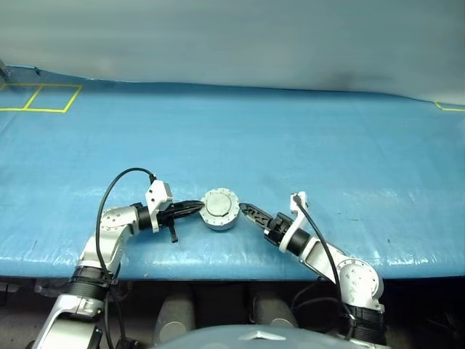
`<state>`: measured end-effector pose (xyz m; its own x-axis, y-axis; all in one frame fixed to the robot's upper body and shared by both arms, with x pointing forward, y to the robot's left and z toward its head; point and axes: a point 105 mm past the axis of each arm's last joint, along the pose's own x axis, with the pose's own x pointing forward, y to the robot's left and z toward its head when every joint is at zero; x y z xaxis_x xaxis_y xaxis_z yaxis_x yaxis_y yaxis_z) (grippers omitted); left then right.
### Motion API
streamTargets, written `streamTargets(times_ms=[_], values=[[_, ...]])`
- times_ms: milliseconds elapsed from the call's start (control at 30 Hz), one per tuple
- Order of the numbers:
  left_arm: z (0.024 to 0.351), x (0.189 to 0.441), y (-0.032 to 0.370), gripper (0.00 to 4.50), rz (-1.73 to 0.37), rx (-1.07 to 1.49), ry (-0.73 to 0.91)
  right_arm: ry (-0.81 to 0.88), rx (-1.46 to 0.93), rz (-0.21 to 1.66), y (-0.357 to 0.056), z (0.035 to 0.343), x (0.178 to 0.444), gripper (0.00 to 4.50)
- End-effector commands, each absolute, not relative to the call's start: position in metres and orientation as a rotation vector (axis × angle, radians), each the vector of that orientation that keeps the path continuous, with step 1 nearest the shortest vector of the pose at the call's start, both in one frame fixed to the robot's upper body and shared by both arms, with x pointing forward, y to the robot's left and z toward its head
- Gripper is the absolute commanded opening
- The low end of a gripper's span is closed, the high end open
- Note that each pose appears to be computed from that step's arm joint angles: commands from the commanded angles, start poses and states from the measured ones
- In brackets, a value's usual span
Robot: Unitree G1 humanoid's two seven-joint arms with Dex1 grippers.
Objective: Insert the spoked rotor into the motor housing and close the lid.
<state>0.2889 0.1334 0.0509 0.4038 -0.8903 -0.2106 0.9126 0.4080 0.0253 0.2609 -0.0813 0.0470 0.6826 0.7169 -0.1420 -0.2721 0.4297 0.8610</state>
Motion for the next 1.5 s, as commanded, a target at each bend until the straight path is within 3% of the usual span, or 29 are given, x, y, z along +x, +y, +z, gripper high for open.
streamTargets(times_ms=[33,200,233,300,567,600,1000,1167,1333,1433,1500], values=[[0.045,0.287,0.134,0.00,-1.137,0.154,0.198,0.572,0.968,0.712,-0.065,0.047,0.260,4.45],[0.045,0.287,0.135,0.00,-1.132,0.159,0.194,0.582,0.983,0.750,-0.058,0.049,0.258,4.45],[0.045,0.287,0.136,0.00,-1.131,0.160,0.194,0.583,0.988,0.748,-0.058,0.048,0.257,4.28],[0.045,0.287,0.136,0.00,-1.129,0.161,0.193,0.580,1.002,0.744,-0.059,0.048,0.257,3.89],[0.045,0.288,0.135,0.00,-1.130,0.162,0.189,0.585,0.994,0.749,-0.060,0.048,0.256,1.36],[0.045,0.288,0.135,0.00,-1.131,0.162,0.188,0.585,0.991,0.748,-0.060,0.048,0.256,1.27],[0.052,0.298,0.136,0.00,-1.047,0.055,0.176,0.553,0.993,0.724,-0.065,0.051,0.261,1.27],[0.070,0.304,0.136,0.00,-0.989,-0.200,0.182,0.475,1.043,0.711,-0.071,0.064,0.268,1.27],[0.082,0.305,0.133,0.00,-0.970,-0.275,0.126,0.364,1.106,0.726,-0.073,0.091,0.275,1.27],[0.088,0.306,0.131,0.59,-0.949,-0.348,0.093,0.307,1.129,0.727,-0.075,0.106,0.279,1.27],[0.091,0.307,0.129,1.23,-0.944,-0.399,0.076,0.280,1.141,0.715,-0.077,0.113,0.283,1.27]])
